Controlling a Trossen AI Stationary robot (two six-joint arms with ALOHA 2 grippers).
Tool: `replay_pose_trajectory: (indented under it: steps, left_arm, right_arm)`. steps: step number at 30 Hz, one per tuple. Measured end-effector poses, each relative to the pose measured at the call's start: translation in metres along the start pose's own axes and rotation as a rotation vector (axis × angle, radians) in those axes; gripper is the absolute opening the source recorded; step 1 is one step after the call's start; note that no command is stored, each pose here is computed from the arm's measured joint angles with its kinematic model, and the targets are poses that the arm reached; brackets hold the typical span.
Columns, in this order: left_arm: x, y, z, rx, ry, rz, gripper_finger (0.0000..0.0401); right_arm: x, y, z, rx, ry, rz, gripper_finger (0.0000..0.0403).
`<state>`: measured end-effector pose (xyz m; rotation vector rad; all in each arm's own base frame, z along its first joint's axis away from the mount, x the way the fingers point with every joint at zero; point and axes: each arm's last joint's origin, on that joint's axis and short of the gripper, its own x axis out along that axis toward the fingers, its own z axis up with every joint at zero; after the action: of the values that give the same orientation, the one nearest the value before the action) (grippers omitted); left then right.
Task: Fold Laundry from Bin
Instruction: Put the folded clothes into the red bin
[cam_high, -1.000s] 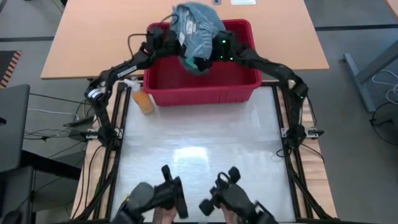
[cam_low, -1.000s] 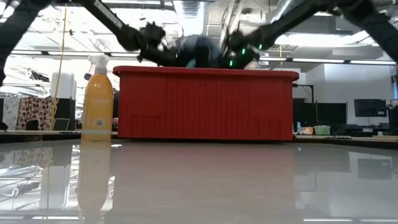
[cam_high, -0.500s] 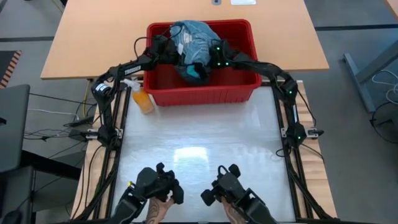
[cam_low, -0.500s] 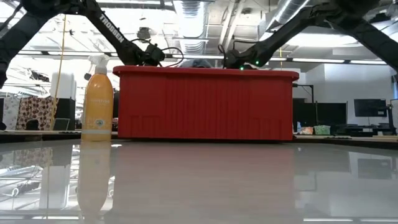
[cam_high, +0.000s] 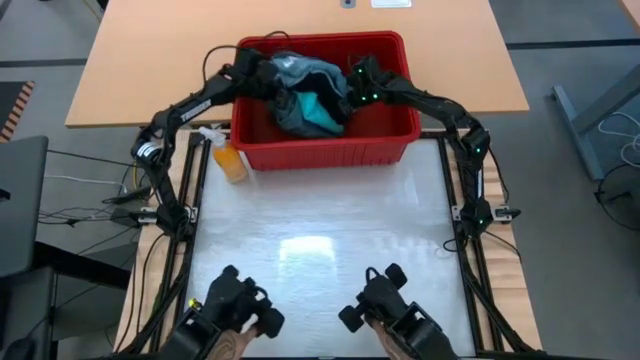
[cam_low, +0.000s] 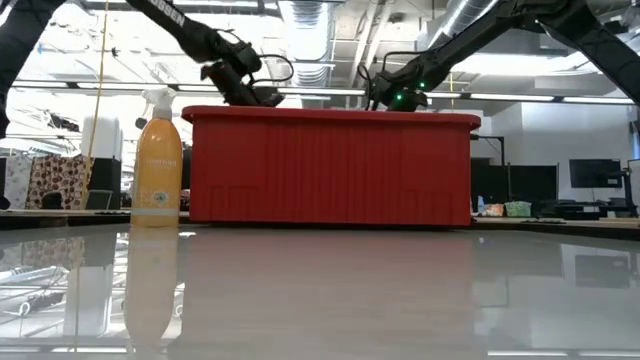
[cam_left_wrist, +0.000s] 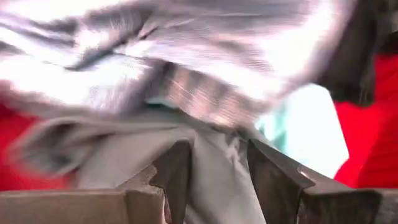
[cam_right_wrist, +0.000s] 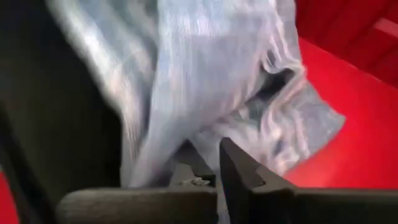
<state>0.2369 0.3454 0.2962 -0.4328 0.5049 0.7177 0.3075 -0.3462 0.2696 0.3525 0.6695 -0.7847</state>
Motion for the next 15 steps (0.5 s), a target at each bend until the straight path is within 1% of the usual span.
replay_pose_trajectory:
  steps: [3, 6, 7, 9, 12, 15]
  left_arm:
    - [-0.014, -0.003, 0.005, 0.052, 0.119, 0.136, 0.0145]
    - [-0.022, -0.007, -0.001, 0.103, 0.264, 0.201, 0.0146]
    - [-0.024, -0.009, -0.004, 0.117, 0.307, 0.197, 0.0146]
    - [-0.027, -0.011, -0.002, 0.135, 0.330, 0.192, 0.0146]
    - [-0.034, -0.017, 0.009, 0.139, 0.306, 0.173, 0.0146]
    - [-0.046, -0.028, 0.022, 0.145, 0.271, 0.107, 0.0146]
  right_arm:
    - [0.000, -0.002, -0.004, -0.036, 0.048, -0.059, 0.0050]
    - [-0.001, -0.002, -0.007, -0.041, 0.078, -0.067, 0.0074]
    - [-0.001, -0.001, -0.008, -0.042, 0.081, -0.066, 0.0082]
    - [-0.001, -0.001, -0.007, -0.043, 0.081, -0.065, 0.0095]
    - [-0.006, -0.001, -0.002, -0.044, 0.089, -0.065, 0.0111]
    - [-0.020, 0.001, 0.010, -0.068, 0.107, -0.063, 0.0121]
